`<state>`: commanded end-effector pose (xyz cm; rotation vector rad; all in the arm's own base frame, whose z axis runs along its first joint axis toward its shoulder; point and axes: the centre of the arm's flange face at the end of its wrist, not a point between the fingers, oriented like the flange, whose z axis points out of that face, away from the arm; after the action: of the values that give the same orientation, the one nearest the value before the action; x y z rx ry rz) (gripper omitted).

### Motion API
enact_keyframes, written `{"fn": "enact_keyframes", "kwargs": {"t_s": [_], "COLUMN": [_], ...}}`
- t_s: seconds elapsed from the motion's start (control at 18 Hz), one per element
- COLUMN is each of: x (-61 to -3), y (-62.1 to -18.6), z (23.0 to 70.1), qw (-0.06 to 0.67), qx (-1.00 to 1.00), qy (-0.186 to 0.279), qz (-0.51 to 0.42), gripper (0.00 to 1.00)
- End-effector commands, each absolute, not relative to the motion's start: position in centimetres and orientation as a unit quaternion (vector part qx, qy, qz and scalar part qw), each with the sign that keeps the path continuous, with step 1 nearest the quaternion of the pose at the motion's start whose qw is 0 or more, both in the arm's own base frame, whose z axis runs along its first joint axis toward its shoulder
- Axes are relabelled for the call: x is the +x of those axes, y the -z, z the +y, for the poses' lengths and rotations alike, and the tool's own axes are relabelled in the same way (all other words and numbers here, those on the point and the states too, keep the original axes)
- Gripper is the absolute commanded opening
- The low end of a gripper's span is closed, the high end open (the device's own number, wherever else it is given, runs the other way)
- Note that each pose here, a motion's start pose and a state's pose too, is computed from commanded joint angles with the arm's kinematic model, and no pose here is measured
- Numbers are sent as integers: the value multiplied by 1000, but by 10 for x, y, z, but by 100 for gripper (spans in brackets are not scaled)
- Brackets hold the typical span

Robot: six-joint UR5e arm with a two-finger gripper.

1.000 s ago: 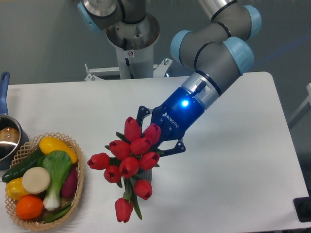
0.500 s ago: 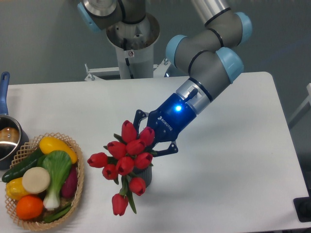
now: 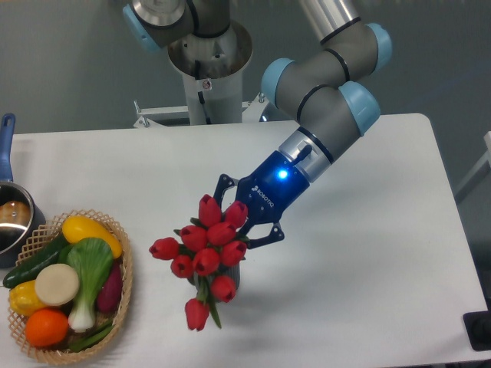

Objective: Insert the flowers into the vase

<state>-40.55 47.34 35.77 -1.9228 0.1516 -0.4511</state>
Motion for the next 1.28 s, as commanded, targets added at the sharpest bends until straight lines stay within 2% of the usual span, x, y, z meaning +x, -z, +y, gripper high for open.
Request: {"fn": "enact_keyframes", "kwargs": {"t_s": [0.11, 0.72, 1.28], "x": [-406, -416, -443], "y": [-360, -378, -391], "z": [461, 395, 354], "qw": [548, 519, 424], "qx": [-814, -847, -906], "qy": [185, 115, 16], "qz": [55, 17, -16], "gripper": [100, 100, 100]}}
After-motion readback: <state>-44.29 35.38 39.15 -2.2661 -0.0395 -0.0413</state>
